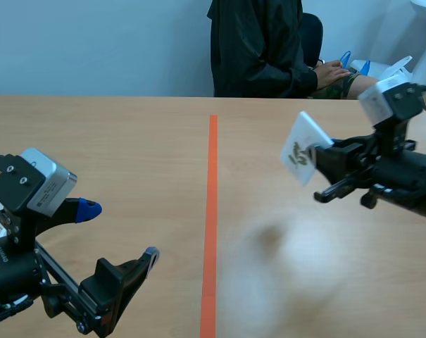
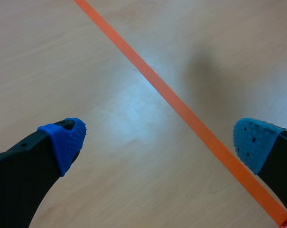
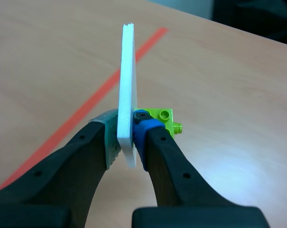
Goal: Sort the leaf by its shape. The table is split by an orange tape line. A compound leaf with several leaflets goes to the left side, a simple leaf with one blade goes to the right side. Return to the home posture when a red brick is placed on the table.
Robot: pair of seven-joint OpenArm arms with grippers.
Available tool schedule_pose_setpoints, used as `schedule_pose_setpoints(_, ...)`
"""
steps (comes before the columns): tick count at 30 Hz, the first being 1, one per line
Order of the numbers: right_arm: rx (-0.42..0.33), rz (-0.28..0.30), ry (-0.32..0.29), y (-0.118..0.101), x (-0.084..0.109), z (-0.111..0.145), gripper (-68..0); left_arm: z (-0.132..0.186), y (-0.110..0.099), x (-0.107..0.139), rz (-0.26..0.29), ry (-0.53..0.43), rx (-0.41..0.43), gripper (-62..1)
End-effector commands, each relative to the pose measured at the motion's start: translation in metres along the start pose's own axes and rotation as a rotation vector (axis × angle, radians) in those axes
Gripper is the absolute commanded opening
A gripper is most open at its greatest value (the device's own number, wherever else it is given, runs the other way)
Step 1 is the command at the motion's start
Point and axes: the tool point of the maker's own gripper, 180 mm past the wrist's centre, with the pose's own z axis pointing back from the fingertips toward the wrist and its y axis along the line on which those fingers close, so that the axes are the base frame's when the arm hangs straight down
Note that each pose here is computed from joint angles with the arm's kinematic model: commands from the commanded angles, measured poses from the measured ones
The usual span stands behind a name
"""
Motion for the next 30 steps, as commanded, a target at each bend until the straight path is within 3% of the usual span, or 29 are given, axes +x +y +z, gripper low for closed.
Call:
schedule_pose_setpoints(1, -0.046, -0.009, -0.026, -0.019, 0.011, 0.005, -66.2, 0.001, -0.001, 0.013, -0.005, -0.041, 0.000, 1.4)
schedule_pose_setpoints(5, -0.235, -0.068, -0.026, -0.068, 0.011, 0.022, -66.2, 0.001, -0.001, 0.013, -0.004, -0.041, 0.000, 1.4)
schedule_pose_setpoints(9, -0.352, -0.123, -0.005, -0.101, -0.003, 0.026, -66.2, 0.001, -0.001, 0.013, -0.004, -0.041, 0.000, 1.4)
schedule_pose_setpoints(19, -0.452, -0.216, -0.011, -0.146, -0.023, 0.013, -66.2, 0.001, 0.000, 0.013, -0.005, -0.040, 0.000, 1.4)
schedule_pose_setpoints(24, -0.510, -0.196, 0.028, -0.161, -0.040, 0.013, -66.2, 0.001, 0.000, 0.013, -0.005, -0.040, 0.000, 1.4)
schedule_pose_setpoints(30, -0.553, -0.222, 0.087, -0.166, -0.066, 0.020, -65.3, 0.001, 0.000, 0.013, -0.005, -0.040, 0.000, 1.4)
